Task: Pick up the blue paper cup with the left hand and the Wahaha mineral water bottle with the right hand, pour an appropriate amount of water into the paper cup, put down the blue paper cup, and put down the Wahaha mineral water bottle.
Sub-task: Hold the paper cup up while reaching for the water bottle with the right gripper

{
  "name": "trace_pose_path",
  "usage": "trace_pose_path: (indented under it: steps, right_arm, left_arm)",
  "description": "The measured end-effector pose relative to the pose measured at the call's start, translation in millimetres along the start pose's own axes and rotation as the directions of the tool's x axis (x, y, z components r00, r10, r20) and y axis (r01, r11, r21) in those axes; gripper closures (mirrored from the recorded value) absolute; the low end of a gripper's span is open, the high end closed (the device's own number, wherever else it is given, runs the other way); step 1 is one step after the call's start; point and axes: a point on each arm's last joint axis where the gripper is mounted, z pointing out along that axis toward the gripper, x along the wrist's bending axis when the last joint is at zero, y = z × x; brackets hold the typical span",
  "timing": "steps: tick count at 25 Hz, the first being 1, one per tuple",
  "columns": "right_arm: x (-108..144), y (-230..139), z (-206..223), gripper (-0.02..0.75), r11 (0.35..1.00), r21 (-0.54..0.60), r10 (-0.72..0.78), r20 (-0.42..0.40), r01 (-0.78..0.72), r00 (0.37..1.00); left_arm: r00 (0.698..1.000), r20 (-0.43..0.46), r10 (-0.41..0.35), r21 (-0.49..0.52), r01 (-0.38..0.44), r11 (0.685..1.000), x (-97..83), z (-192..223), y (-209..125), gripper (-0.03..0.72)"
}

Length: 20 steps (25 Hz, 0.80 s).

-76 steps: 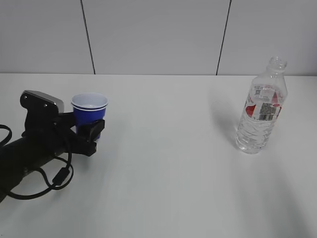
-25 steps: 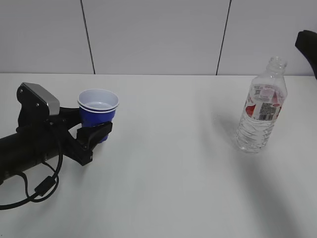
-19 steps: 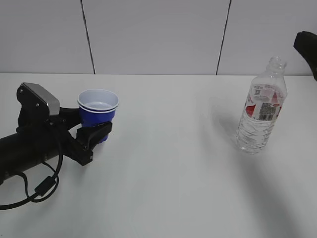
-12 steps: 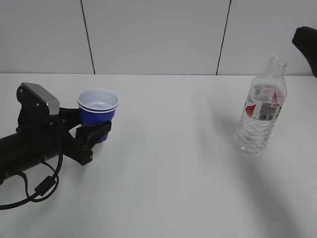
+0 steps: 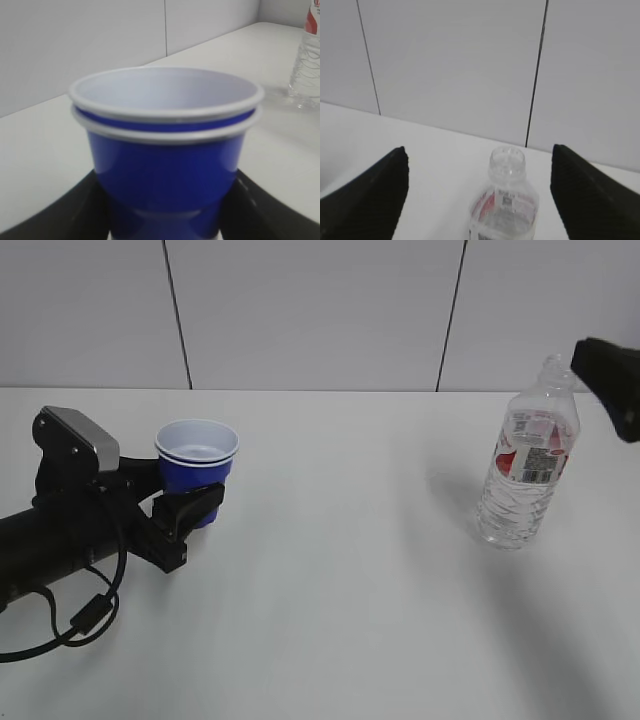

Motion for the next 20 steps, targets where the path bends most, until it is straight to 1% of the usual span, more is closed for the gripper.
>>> trace_pose_path:
  steps: [5, 8, 13, 18, 20]
  right_arm:
    - [4, -27, 3, 0.066, 0.994, 0.102, 0.048, -0.011, -0.046, 0.999]
    - [5, -38, 8, 0.066, 0.989, 0.138, 0.064, -0.024, -0.06, 0.998]
    - [7, -46, 16, 0.067, 0.986, 0.105, 0.133, -0.038, -0.129, 0.99]
    - [7, -67, 20, 0.072, 0.984, 0.075, 0.165, -0.01, -0.164, 0.986]
    - [8, -76, 18, 0.076, 0.987, 0.033, 0.158, 0.0, -0.158, 0.987]
  left_arm:
    - [1.0, 0.009, -0.001, 0.001, 0.001, 1.0, -0.9, 0, 0, 0.241]
    - [1.0, 0.009, -0.001, 0.001, 0.001, 1.0, -0.8, 0, 0, 0.241]
    - [1.0, 0.009, -0.001, 0.001, 0.001, 1.0, -0.8, 0, 0, 0.241]
    - [1.0, 0.009, -0.001, 0.001, 0.001, 1.0, -0.8, 0, 0, 0.241]
    - [1.0, 0.009, -0.001, 0.001, 0.001, 1.0, -0.8, 0, 0, 0.241]
